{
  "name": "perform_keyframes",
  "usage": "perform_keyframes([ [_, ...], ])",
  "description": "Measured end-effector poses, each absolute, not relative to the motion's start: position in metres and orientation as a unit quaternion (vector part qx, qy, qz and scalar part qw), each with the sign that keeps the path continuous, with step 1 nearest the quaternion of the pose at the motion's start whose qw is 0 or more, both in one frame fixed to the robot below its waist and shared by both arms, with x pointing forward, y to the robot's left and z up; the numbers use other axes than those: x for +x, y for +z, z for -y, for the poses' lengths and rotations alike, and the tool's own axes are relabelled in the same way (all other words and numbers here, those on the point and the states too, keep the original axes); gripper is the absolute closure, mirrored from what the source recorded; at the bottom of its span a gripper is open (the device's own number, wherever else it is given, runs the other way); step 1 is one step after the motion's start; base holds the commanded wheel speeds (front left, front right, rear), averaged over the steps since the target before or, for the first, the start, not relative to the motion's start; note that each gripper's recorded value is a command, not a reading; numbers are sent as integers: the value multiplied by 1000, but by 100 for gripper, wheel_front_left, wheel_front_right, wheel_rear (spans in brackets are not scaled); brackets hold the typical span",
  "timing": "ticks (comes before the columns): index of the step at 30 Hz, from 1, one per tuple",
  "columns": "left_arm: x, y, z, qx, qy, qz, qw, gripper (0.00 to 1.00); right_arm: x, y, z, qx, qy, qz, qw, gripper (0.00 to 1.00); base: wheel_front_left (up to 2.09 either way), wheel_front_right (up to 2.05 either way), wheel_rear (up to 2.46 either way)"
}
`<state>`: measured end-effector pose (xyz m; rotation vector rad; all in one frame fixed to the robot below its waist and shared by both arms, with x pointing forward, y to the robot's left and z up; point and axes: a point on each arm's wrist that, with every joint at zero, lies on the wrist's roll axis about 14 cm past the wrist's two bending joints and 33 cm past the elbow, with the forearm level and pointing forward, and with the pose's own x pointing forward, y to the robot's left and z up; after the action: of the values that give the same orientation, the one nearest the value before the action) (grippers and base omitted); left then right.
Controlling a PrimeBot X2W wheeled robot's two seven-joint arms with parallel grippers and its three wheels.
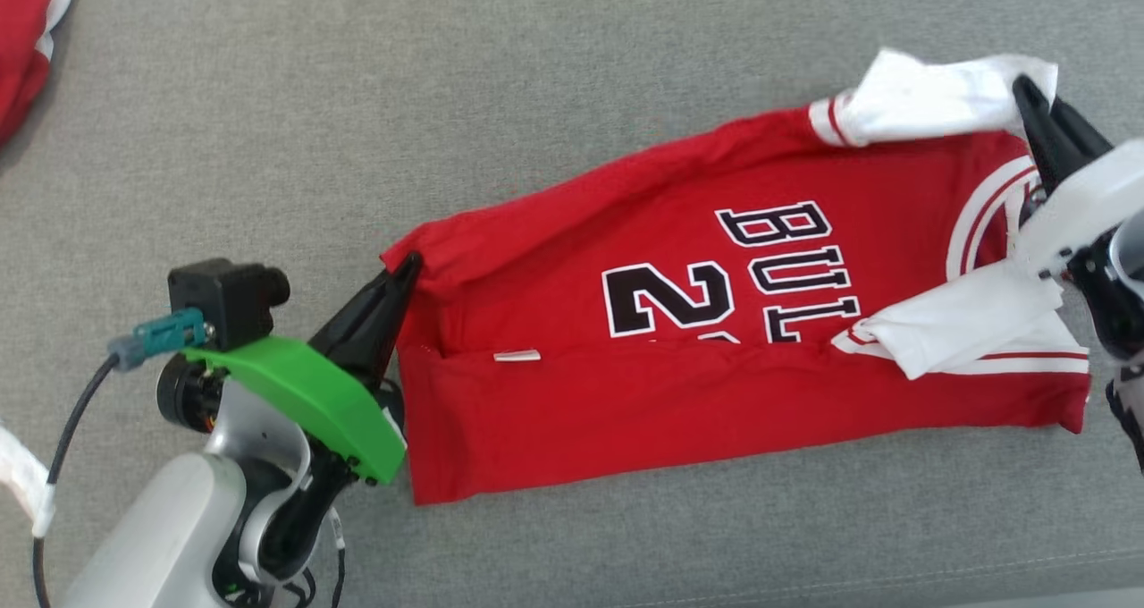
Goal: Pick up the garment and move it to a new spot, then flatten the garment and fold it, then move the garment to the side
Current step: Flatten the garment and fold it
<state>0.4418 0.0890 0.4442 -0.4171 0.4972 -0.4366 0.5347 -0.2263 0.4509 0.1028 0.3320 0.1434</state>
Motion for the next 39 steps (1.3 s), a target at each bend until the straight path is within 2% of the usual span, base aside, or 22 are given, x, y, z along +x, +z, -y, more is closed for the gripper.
perform_keyframes([
  [8, 417, 451, -83, -227, -216, -233, 920, 100, 470, 450, 240, 91, 39, -178, 979, 100, 0, 0, 0],
  [17, 408, 454, -80, -231, -217, -233, 919, 100, 445, 453, 242, 112, 20, -180, 977, 100, 0, 0, 0],
  [18, 406, 452, -80, -228, -218, -238, 918, 86, 442, 452, 242, 111, 17, -184, 977, 89, 0, 0, 0],
  [19, 405, 451, -80, -223, -220, -240, 919, 56, 440, 449, 242, 112, 17, -189, 975, 83, 0, 0, 0],
  [20, 405, 451, -81, -221, -220, -240, 919, 13, 439, 447, 241, 112, 17, -193, 975, 67, 0, 0, 0],
  [21, 403, 449, -81, -216, -222, -242, 920, 0, 438, 446, 239, 112, 19, -195, 974, 23, 0, 0, 0],
  [22, 401, 446, -83, -204, -222, -244, 922, 0, 437, 444, 237, 111, 23, -203, 973, 0, 0, 0, 0],
  [27, 391, 433, -96, -152, -208, -236, 937, 0, 422, 429, 243, 87, 23, -249, 964, 0, 0, 0, 0],
  [33, 401, 459, -113, -140, -149, -114, 972, 0, 436, 456, 258, 84, 8, -223, 971, 0, 0, 0, 0],
  [39, 405, 470, -120, -122, -108, -52, 985, 0, 436, 420, 255, 61, 3, -300, 952, 0, 0, 0, 0],
])
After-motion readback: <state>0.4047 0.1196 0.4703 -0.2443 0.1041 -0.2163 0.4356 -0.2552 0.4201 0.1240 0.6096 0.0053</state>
